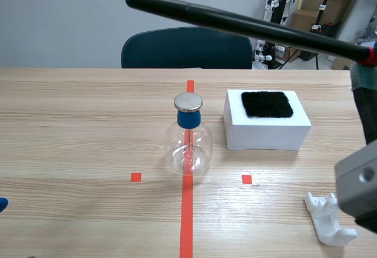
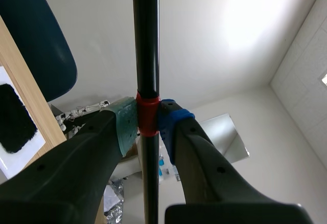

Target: Do the electroscope experiment. rub the rod on the fur

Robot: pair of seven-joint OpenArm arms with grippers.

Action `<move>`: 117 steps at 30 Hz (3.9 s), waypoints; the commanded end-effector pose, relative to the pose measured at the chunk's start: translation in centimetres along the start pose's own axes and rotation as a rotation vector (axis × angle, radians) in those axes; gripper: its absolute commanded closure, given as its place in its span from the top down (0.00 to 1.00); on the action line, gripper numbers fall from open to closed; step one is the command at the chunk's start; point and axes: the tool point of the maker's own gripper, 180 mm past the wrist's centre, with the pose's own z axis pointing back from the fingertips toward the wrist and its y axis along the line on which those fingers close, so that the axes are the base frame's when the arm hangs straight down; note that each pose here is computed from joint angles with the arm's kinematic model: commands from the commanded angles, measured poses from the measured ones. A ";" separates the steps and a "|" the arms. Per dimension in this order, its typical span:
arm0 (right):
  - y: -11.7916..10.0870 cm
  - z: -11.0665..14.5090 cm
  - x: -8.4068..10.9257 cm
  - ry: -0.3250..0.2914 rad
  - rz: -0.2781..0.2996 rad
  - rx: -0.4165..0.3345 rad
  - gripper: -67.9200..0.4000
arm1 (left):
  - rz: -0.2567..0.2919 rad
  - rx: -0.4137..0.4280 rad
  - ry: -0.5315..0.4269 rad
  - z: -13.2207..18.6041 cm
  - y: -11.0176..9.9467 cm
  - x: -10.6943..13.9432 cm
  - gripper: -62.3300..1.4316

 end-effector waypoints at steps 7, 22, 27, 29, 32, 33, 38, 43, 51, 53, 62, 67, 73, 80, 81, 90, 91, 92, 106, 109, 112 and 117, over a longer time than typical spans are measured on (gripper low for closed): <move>-0.6 -0.2 0.2 -0.009 0.006 -0.024 0.01 | -0.005 0.003 -0.059 0.0 0.1 1.2 1.00; -0.5 -0.2 0.6 -0.031 0.022 -0.017 0.01 | -0.005 0.003 -0.059 0.0 0.1 1.2 1.00; -0.5 -0.2 0.6 -0.048 0.031 -0.007 0.01 | -0.005 0.003 -0.059 0.0 0.1 1.2 1.00; -0.7 -0.6 0.3 -0.046 0.043 -0.015 0.01 | -0.005 0.003 -0.059 0.0 0.1 1.2 1.00; -1.7 -1.7 -1.1 -0.004 0.073 -0.060 0.01 | -0.005 0.003 -0.059 0.0 0.1 1.2 1.00; -2.2 -2.2 -1.8 0.017 0.086 -0.081 0.01 | -0.005 0.003 -0.059 0.0 0.1 1.2 1.00; -3.2 -5.2 -5.0 0.059 0.180 -0.097 0.01 | -0.005 0.003 -0.059 0.0 0.1 1.2 1.00; -0.6 -7.4 -8.4 0.024 0.315 0.073 0.01 | -0.005 0.003 -0.059 0.0 0.1 1.2 1.00; 1.3 -9.9 -14.9 0.117 0.471 0.147 0.01 | -0.005 0.003 -0.059 0.0 0.1 1.2 1.00; 1.9 -10.3 -16.3 0.148 0.503 0.164 0.01 | -0.005 0.003 -0.059 0.0 0.1 1.2 1.00; 5.4 -10.7 -22.3 0.271 0.651 0.272 0.01 | -0.005 0.003 -0.059 0.0 0.1 1.2 1.00; 7.1 -10.2 -23.4 0.280 0.691 0.325 0.01 | -0.005 0.003 -0.059 0.0 0.1 1.2 1.00; 7.2 -10.0 -24.0 0.285 0.755 0.341 0.01 | -0.005 0.003 -0.059 0.0 0.1 1.2 1.00; 7.1 -10.6 -23.9 0.287 0.830 0.345 0.01 | -0.005 0.003 -0.059 0.0 0.1 1.2 1.00; 7.3 -10.6 -24.0 0.287 0.841 0.356 0.01 | -0.005 0.003 -0.059 0.0 0.1 1.2 1.00; 8.9 -10.8 -22.8 0.202 0.897 0.408 0.01 | -0.005 0.003 -0.059 0.0 0.1 1.2 1.00; 9.1 -10.9 -22.5 0.194 0.897 0.408 0.01 | -0.005 0.003 -0.059 0.0 0.1 1.2 1.00; 9.3 -10.9 -22.4 0.199 0.894 0.408 0.01 | -0.005 0.003 -0.059 0.0 0.1 1.2 1.00; 10.0 -9.3 -25.0 0.259 0.873 0.517 0.01 | -0.005 0.003 -0.059 0.0 0.1 1.2 1.00; 10.8 -9.6 -24.0 0.226 0.851 0.519 0.01 | -0.004 0.003 -0.059 0.0 0.1 1.2 1.00; 10.9 -9.6 -23.9 0.239 0.836 0.514 0.01 | -0.005 0.003 -0.059 0.0 0.1 1.2 1.00; 9.1 -9.0 -26.1 0.338 0.837 0.501 0.01 | -0.005 0.003 -0.059 0.0 0.1 1.2 1.00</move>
